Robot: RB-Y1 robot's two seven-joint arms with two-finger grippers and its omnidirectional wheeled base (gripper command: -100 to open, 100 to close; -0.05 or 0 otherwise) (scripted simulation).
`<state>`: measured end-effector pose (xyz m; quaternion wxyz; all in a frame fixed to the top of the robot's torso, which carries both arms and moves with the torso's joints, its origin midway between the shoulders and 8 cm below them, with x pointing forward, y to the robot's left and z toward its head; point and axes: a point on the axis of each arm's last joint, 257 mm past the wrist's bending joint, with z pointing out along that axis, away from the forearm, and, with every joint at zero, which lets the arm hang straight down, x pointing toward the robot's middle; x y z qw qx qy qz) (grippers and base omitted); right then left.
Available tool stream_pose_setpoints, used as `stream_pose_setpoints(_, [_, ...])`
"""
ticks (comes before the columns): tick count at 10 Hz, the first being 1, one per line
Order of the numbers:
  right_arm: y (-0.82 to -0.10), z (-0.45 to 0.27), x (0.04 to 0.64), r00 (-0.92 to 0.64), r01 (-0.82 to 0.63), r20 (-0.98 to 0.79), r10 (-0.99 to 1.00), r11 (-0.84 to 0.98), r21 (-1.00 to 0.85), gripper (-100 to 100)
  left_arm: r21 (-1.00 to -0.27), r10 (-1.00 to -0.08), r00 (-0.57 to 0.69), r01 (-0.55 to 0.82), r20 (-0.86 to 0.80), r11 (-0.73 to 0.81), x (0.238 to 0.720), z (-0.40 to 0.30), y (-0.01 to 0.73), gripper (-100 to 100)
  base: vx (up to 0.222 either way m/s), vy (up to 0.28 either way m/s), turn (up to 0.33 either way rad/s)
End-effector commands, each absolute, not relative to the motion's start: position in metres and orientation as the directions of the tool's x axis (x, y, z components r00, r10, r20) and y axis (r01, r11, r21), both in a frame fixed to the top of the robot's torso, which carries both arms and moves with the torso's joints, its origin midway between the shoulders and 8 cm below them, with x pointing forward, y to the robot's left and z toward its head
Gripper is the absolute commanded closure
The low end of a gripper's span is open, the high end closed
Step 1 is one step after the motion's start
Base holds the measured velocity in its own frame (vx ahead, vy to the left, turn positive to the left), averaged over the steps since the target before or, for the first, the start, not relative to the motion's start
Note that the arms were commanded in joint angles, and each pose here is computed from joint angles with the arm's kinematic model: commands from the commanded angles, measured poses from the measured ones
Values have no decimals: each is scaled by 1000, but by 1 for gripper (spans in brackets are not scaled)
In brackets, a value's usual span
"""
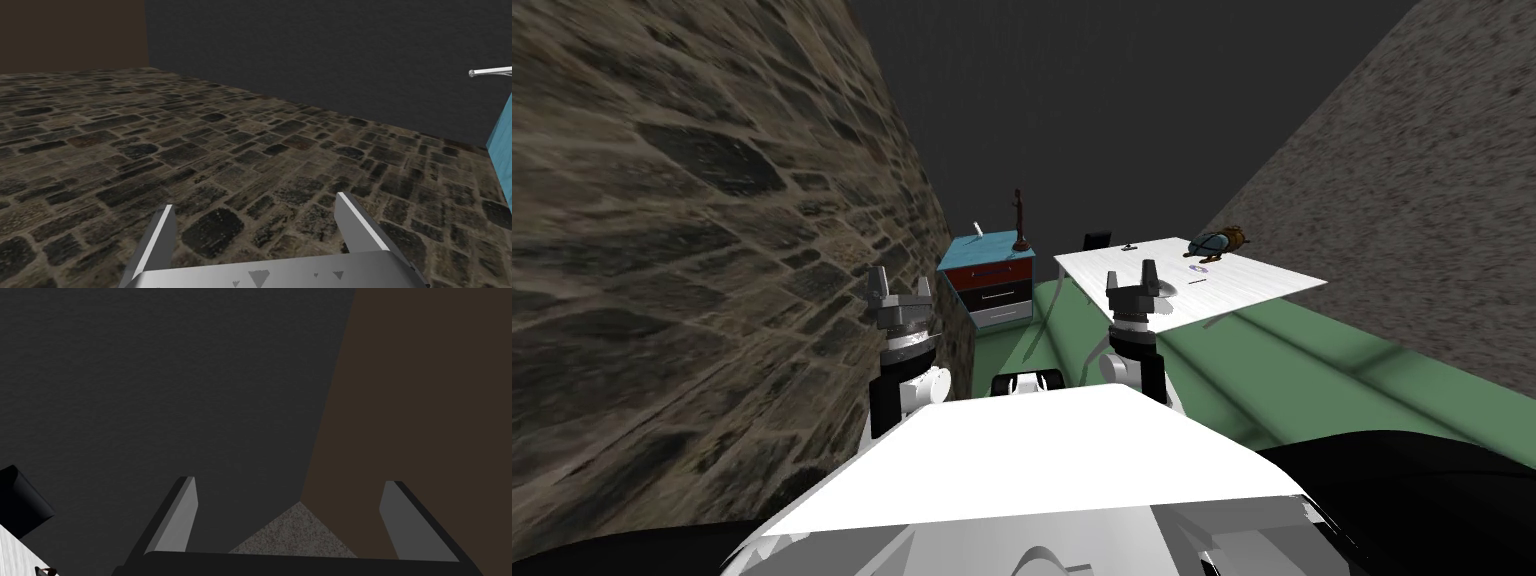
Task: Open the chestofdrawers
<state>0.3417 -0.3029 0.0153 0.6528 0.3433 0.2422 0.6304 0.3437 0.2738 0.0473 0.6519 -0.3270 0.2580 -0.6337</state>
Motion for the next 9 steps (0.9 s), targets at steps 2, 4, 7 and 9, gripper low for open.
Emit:
stream_pose_setpoints(2, [-303,15,342,88,-657,117,989,-30,753,0,-759,-998,50,651,45,-2,347,40,271,-100,23,-4,1])
stream_pose_setpoints(4, [-303,15,342,88,-656,117,989,-30,754,0,-762,-999,42,648,20,12,350,31,270,-100,73,-12,2])
stream_pose_setpoints(7, [-303,15,342,88,-656,117,989,-30,754,0,-763,-999,35,646,-11,31,355,13,272,-100,97,-23,3])
stream_pose_setpoints(9, [-303,15,342,88,-656,117,989,-30,754,0,-759,-999,34,650,-26,42,356,1,275,-100,146,-27,3])
